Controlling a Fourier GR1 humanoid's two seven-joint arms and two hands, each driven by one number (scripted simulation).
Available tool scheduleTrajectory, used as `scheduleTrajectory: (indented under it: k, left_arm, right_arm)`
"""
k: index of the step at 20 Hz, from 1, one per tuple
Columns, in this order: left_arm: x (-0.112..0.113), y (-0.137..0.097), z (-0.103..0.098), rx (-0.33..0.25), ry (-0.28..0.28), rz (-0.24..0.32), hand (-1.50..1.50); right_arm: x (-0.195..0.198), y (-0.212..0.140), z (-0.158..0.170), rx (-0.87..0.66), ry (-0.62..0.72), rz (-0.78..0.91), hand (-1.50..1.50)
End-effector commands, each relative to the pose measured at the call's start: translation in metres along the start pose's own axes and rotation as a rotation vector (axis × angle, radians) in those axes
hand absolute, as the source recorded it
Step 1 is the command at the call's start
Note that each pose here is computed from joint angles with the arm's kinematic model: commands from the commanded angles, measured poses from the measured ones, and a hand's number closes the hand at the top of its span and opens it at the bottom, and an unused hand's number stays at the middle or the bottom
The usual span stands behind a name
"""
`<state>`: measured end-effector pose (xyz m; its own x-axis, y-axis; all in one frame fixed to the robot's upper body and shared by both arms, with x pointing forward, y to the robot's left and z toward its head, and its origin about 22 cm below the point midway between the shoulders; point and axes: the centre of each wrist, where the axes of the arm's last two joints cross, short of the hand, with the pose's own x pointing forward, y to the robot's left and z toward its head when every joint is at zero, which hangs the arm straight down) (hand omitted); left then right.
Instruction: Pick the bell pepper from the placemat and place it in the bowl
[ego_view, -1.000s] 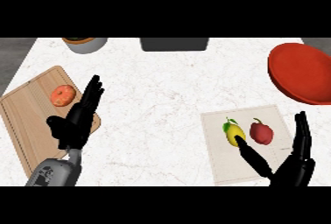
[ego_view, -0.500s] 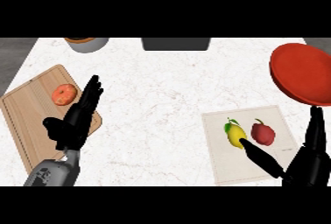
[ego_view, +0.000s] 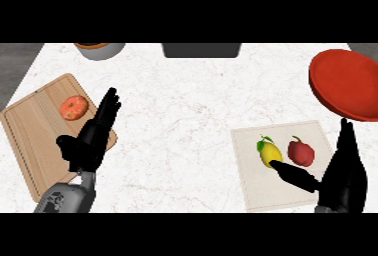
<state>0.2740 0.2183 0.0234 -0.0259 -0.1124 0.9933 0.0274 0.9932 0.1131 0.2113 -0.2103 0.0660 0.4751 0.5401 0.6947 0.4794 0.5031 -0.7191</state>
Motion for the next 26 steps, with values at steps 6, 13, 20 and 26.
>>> scheduleTrajectory:
  k: [6,13,20,26]
  left_arm:
    - [0.010,-0.002,-0.002,0.012,0.008,-0.007,0.00]
    - [-0.002,0.002,-0.006,0.007,0.003,-0.002,0.00]
    - [-0.003,-0.005,-0.006,-0.001,0.027,0.009,0.00]
    - [0.019,-0.007,-0.007,0.008,-0.005,-0.002,0.00]
  right_arm:
    - [-0.024,0.006,0.006,0.063,0.002,-0.034,-1.50]
    - [-0.031,-0.001,0.016,0.062,-0.065,-0.146,-1.50]
    - [-0.026,0.012,0.020,0.075,-0.043,-0.228,-1.50]
    - [-0.027,0.031,0.001,0.079,-0.030,-0.260,-1.50]
